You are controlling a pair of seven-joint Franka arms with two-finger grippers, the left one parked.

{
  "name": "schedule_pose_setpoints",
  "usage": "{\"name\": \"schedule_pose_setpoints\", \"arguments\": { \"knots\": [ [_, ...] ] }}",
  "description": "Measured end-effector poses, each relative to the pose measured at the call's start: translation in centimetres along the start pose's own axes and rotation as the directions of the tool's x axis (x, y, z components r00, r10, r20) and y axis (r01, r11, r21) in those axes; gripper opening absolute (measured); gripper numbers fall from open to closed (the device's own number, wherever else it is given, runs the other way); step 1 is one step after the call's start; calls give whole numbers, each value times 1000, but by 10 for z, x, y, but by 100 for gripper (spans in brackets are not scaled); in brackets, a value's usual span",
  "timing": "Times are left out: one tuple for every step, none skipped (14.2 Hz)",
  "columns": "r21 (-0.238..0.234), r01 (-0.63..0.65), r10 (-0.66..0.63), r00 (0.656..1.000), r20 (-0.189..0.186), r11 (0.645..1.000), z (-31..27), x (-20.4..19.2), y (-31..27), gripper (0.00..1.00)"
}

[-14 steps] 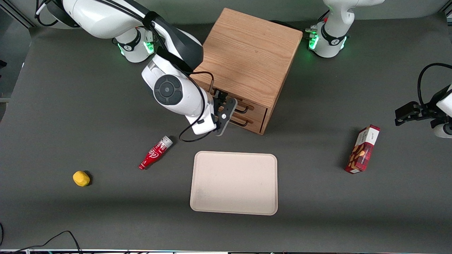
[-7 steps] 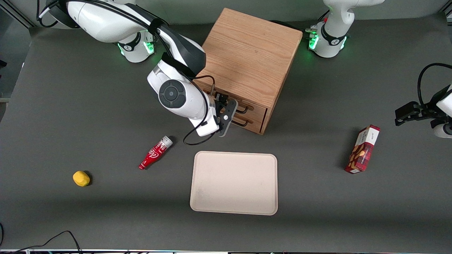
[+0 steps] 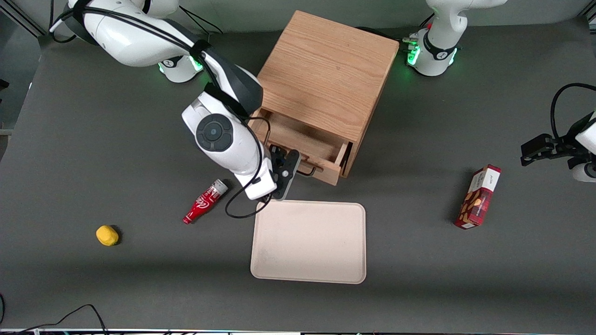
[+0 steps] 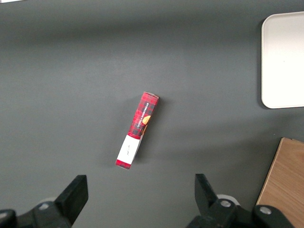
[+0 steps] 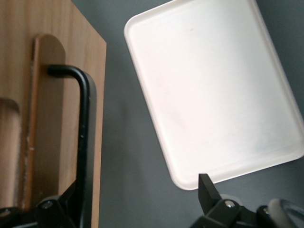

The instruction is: Open upper drawer

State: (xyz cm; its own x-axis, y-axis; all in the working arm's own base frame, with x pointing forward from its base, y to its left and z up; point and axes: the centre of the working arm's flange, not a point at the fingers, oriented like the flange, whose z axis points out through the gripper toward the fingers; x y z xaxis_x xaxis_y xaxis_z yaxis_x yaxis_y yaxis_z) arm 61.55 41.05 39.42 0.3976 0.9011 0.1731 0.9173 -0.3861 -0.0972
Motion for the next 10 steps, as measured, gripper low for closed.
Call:
{"name": "schedule_pose_setpoints", "arguments": {
  "knots": [
    [-17, 3, -3, 1000, -14, 1000, -5, 0, 12, 100],
    [-39, 3, -5, 999, -33, 999, -11, -2, 25, 100],
    [-67, 4, -8, 998, -56, 998, -17, -5, 38, 100],
    [-93, 0, -7, 997, -76, 996, -23, -8, 51, 100],
    [-115, -8, -3, 996, -92, 993, -26, -11, 62, 100],
    [-135, -17, 3, 994, -105, 991, -29, -15, 72, 100],
    [-153, -26, 8, 993, -118, 988, -30, -18, 80, 100],
    [-170, -35, 13, 991, -131, 985, -32, -21, 86, 100],
    [-186, -45, 18, 990, -143, 982, -34, -24, 93, 100],
    [-197, -52, 22, 988, -153, 979, -36, -26, 97, 100]
  ]
}}
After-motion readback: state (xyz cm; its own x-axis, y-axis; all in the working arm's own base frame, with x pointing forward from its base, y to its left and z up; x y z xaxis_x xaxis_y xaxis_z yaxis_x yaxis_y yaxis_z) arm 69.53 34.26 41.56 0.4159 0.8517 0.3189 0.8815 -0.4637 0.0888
